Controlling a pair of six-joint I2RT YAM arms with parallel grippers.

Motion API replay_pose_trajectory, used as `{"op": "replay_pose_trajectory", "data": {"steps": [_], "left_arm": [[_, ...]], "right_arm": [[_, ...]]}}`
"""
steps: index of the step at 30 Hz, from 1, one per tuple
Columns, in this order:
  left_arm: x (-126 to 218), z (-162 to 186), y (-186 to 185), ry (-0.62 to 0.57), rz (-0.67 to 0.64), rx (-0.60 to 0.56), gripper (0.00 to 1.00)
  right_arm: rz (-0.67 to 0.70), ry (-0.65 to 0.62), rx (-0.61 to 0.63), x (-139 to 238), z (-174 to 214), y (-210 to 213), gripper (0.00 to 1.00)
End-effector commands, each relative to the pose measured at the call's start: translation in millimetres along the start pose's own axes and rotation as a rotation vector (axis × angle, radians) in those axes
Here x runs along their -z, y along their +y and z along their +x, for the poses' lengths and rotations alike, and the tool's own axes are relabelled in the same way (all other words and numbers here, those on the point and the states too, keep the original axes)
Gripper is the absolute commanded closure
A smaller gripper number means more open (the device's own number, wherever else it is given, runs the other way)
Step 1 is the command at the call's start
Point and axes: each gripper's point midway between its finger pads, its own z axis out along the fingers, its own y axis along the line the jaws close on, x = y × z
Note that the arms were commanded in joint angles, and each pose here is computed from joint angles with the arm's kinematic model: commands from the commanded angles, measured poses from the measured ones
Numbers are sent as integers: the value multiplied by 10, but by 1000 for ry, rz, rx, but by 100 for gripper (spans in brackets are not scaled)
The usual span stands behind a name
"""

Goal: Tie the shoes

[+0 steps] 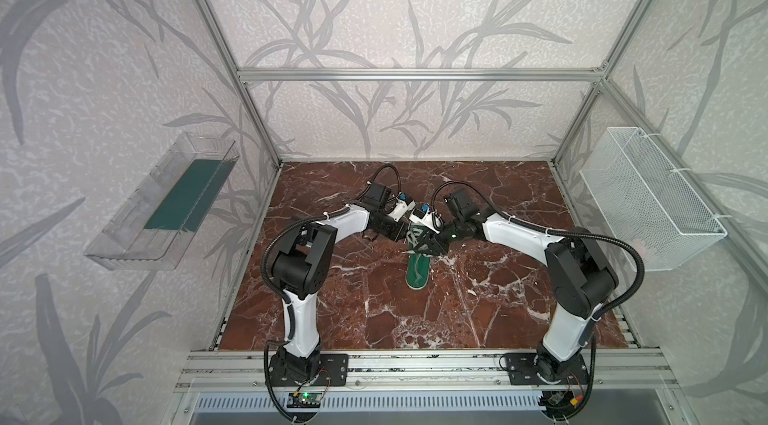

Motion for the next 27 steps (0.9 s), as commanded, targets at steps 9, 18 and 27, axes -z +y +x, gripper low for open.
{"op": "replay_pose_trajectory", "data": {"steps": [9,18,27], "left_arm": [[161,-257,-132,-71,15,-121,100],[151,-272,-132,-66,17,-122,100],[143,-291,-111,-71,14,-117,100]], "right_arm": [[-6,-191,-232,180,-213,-304,58],[73,-121,-324,14,-84,-587,85],[-29,-114,-272,-109,-122,-340,99]]}}
